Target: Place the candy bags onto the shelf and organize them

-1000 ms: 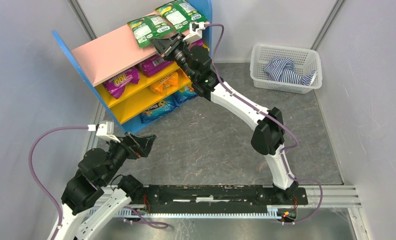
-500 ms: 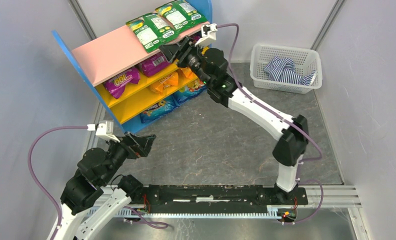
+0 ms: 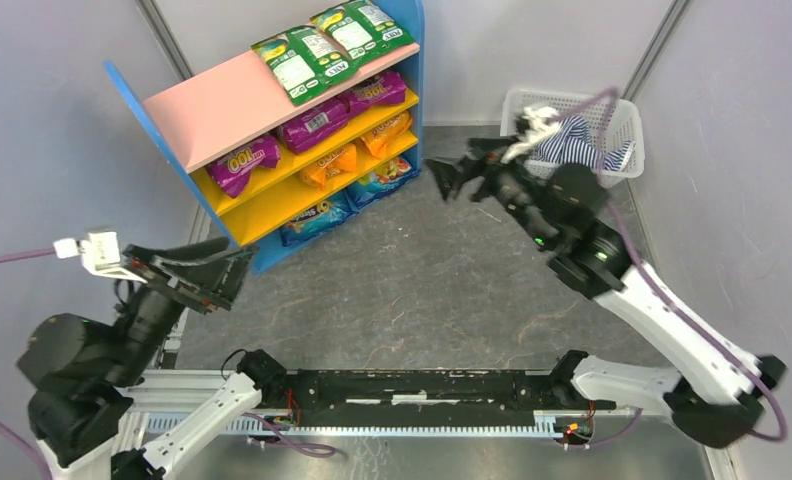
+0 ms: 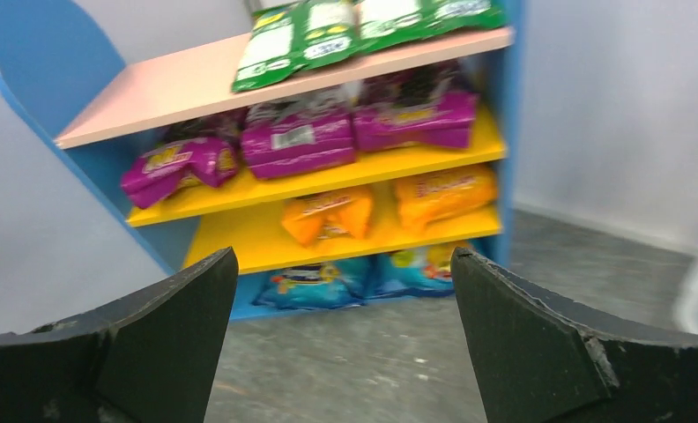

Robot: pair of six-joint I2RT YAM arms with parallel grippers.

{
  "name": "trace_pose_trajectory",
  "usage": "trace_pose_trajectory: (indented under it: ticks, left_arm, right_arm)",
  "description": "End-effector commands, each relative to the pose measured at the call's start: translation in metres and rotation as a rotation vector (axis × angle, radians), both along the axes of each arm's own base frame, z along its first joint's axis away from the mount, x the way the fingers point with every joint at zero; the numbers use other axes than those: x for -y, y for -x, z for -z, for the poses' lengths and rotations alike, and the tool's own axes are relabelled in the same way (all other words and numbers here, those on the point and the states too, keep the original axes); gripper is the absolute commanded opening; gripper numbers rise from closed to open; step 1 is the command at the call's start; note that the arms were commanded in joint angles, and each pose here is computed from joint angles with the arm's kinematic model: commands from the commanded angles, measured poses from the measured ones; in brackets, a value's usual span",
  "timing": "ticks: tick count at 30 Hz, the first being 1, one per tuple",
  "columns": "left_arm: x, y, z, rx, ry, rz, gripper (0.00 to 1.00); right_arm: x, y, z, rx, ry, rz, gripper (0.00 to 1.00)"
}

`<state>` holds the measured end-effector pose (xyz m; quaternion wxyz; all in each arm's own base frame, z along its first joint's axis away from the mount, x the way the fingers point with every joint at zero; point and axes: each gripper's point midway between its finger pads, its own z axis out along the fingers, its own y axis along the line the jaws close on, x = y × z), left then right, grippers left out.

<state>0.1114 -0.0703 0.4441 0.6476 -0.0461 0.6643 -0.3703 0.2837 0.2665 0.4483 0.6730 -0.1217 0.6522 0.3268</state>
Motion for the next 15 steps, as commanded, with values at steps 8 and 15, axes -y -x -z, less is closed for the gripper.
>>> trace_pose_trajectory:
  ticks: [8, 15]
  left_arm:
    - [0.004, 0.005, -0.095, 0.208, -0.081, 0.037, 1.0]
    - [-0.005, 0.01, -0.116, 0.249, -0.032, 0.01, 1.0]
  right_arm:
    - [0.172, 0.071, -0.071, 0.258, -0.057, 0.402, 0.98]
    - [0.195, 0.072, -0.071, 0.22, -0.077, 0.504, 0.98]
